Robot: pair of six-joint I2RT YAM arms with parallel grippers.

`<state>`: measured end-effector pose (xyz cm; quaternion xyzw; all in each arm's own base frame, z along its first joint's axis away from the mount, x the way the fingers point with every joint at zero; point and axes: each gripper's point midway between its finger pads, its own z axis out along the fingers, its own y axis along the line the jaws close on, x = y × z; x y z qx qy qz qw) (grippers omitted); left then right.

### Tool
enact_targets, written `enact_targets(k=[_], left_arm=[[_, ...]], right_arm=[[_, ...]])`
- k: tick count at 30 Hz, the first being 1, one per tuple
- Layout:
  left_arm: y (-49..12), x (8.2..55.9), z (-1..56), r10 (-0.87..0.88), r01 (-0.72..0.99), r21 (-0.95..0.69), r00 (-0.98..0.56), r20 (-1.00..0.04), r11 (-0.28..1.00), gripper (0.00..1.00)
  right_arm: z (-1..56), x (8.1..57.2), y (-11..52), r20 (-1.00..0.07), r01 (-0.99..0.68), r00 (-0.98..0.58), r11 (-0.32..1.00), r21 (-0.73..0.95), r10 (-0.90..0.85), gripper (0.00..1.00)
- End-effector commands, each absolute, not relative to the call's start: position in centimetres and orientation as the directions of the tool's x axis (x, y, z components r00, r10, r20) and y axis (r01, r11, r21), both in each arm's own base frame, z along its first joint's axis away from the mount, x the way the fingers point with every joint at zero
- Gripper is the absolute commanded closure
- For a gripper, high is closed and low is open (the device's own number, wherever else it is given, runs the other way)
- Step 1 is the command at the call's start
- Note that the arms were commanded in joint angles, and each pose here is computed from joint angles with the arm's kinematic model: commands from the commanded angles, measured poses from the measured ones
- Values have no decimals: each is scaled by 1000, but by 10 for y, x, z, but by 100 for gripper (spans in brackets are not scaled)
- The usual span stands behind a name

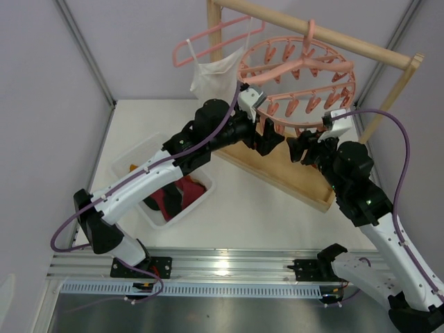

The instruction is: Clip the socks to the hanger

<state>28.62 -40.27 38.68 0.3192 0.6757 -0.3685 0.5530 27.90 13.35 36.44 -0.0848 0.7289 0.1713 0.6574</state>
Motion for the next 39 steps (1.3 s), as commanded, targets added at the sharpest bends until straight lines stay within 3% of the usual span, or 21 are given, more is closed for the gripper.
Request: enact_targets(k=[1,9,19,39], left_arm=[[-408,281,424,-52,852,-139,-130,-990,505,1],[-413,274,427,-60,859,-139,-126,-990,493,0],[-420,269,428,-58,864,-139,-126,-990,484,1],[-428,263,423,-39,867,-134,-132,-991,480,0]], right_arm=[[392,287,116,-991,-230,-36,964,135,131,36],[393,292,104,-988,-132,-35,979,155,151,34],[395,297,103,-989,-91,-41,985,144,141,24],[392,309,84,-995,103,-38,991,89,93,31]])
